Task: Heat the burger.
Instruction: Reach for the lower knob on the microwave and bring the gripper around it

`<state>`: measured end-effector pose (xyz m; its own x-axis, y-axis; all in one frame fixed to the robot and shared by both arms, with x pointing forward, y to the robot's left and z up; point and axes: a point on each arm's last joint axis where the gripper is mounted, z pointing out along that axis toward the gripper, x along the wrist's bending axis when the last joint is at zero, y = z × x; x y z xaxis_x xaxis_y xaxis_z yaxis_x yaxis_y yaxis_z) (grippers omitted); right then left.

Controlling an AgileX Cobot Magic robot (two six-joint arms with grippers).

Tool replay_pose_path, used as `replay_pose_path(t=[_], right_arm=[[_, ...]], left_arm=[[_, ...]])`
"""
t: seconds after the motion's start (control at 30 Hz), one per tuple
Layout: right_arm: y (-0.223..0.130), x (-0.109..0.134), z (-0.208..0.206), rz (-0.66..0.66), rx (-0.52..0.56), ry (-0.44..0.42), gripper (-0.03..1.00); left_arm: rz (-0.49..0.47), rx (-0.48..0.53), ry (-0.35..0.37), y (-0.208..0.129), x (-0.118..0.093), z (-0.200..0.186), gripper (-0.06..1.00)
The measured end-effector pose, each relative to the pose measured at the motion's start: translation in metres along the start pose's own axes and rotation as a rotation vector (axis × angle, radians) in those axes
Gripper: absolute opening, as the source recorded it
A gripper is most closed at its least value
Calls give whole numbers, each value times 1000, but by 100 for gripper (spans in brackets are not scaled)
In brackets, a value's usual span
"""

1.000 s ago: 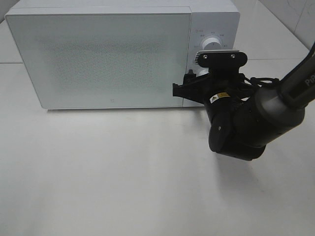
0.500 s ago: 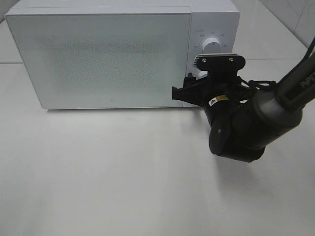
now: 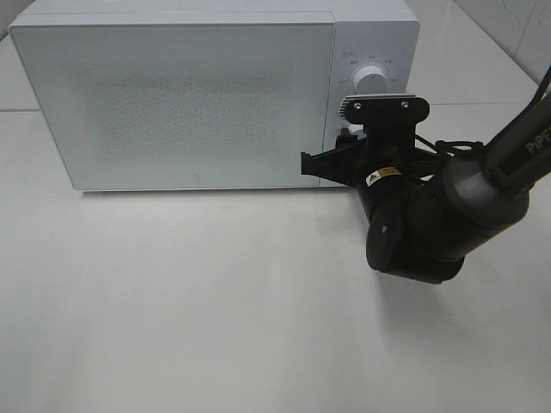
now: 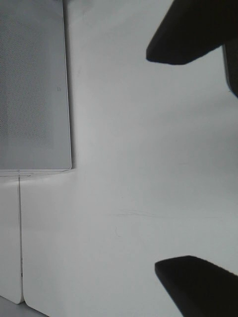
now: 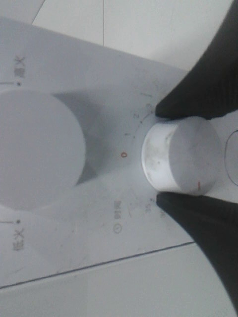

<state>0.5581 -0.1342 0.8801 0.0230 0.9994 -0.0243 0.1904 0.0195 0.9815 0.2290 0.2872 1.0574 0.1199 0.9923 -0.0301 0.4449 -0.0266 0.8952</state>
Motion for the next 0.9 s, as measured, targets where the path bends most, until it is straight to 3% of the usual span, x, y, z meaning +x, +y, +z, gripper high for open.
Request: replay_pose_path(t=[0.43, 0.6, 0.67, 0.77, 0.9], right_arm=[[0, 0, 0, 16, -1, 3, 43], [0, 1, 0, 92, -3, 13, 43], [0, 1, 0, 248, -3, 25, 43], [0, 1, 0, 286, -2, 29, 43], [-1, 1, 0, 513, 1, 49, 43]], left_arm=[[0, 0, 0, 0, 0, 0, 99], [0, 0, 0, 0, 0, 0, 99], [0, 0, 0, 0, 0, 0, 99], [0, 0, 0, 0, 0, 0, 99], [0, 0, 0, 0, 0, 0, 99]])
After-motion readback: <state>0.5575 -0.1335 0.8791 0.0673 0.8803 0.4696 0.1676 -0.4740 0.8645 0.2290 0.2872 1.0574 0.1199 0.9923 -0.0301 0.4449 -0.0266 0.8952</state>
